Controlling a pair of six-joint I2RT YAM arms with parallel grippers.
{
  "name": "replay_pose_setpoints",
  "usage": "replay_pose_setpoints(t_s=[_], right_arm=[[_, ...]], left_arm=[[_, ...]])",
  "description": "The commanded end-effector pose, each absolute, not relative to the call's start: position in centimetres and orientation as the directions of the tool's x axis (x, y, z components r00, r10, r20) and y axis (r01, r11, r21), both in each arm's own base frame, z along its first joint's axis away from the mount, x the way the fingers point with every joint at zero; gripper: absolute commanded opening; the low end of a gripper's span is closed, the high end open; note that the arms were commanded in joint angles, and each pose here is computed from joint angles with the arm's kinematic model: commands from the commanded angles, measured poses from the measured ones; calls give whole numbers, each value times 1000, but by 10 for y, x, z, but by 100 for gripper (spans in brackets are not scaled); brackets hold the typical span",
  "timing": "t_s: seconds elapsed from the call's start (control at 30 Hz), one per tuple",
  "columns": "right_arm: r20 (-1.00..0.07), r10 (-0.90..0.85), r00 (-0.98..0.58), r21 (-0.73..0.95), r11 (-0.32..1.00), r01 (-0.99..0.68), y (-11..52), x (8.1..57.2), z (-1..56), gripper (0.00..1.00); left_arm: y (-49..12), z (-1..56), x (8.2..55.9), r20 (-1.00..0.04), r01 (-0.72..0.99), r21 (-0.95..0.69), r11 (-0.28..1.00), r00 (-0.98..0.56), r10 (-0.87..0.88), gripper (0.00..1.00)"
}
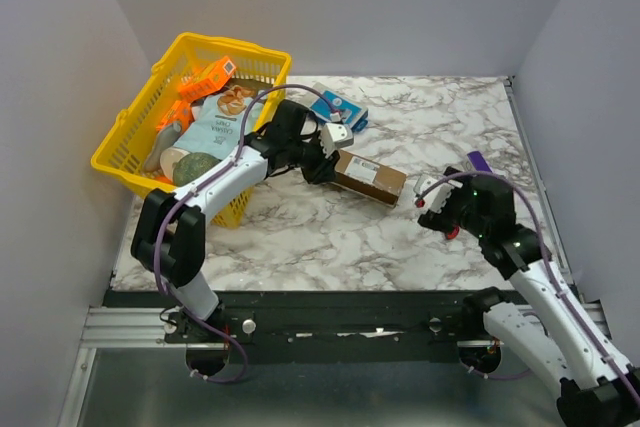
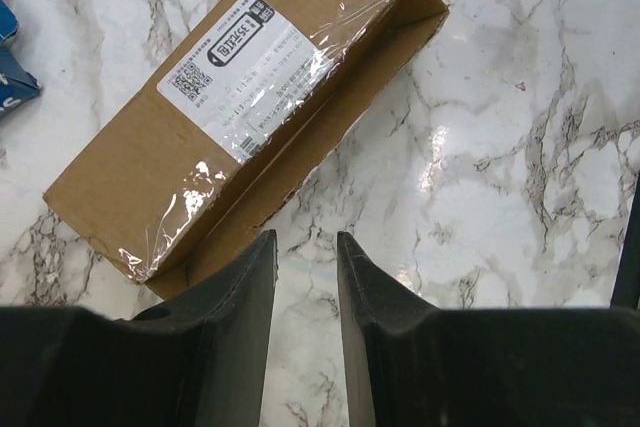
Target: Unpack the express box
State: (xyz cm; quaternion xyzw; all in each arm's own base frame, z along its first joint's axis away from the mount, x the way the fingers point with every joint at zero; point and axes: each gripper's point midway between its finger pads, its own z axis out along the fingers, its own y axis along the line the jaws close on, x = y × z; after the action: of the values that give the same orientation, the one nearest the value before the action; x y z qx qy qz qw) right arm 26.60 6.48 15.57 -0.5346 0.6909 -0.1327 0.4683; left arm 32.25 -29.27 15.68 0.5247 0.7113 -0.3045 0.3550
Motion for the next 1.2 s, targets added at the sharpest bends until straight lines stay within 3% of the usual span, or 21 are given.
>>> replay_pose_setpoints(t_s=[0.0,0.2,0.37,0.5,0.7,0.73,0.8,0.83,0.93,1.07,1.17], right_arm=[[-714,-693,-101,-349,478,-806,103,201,179,95],[-802,-562,-204,-262,638,-724,120,250,196,94],[-789,-419,-448,-84,797,-598,131,301,179,92],[-817,-363,-447,-6,781,-624,150,307,183,91],[-757,-334,-562,95,795,-600,154,296,156,76],[-744,-328,-582,107,801,-589,153,294,150,65],[-728,-293,-620,135,825,-548,152,294,144,55],[-716,-286,-636,139,835,-532,150,293,139,43],[-687,-276,-673,161,845,-511,149,289,128,26],[-645,-228,-730,138,904,-404,136,296,112,21],[-631,-191,-752,51,957,-286,113,304,105,3]], left_arm=[[-303,179,335,-851,976,16,216,-101,515,40],[-316,171,351,-801,982,187,27,136,583,45],[-327,157,351,-709,941,288,-176,334,621,49],[-332,131,358,-657,920,298,-253,390,645,50],[-352,137,406,-723,961,270,-64,247,645,49],[-350,140,413,-764,980,198,7,150,627,48],[-353,145,433,-795,986,144,85,65,603,45],[-351,144,439,-799,985,106,136,3,602,42],[-342,139,466,-787,964,127,232,-44,616,33],[-305,122,495,-687,872,233,430,-165,708,15],[-277,123,505,-636,799,307,516,-231,736,1]])
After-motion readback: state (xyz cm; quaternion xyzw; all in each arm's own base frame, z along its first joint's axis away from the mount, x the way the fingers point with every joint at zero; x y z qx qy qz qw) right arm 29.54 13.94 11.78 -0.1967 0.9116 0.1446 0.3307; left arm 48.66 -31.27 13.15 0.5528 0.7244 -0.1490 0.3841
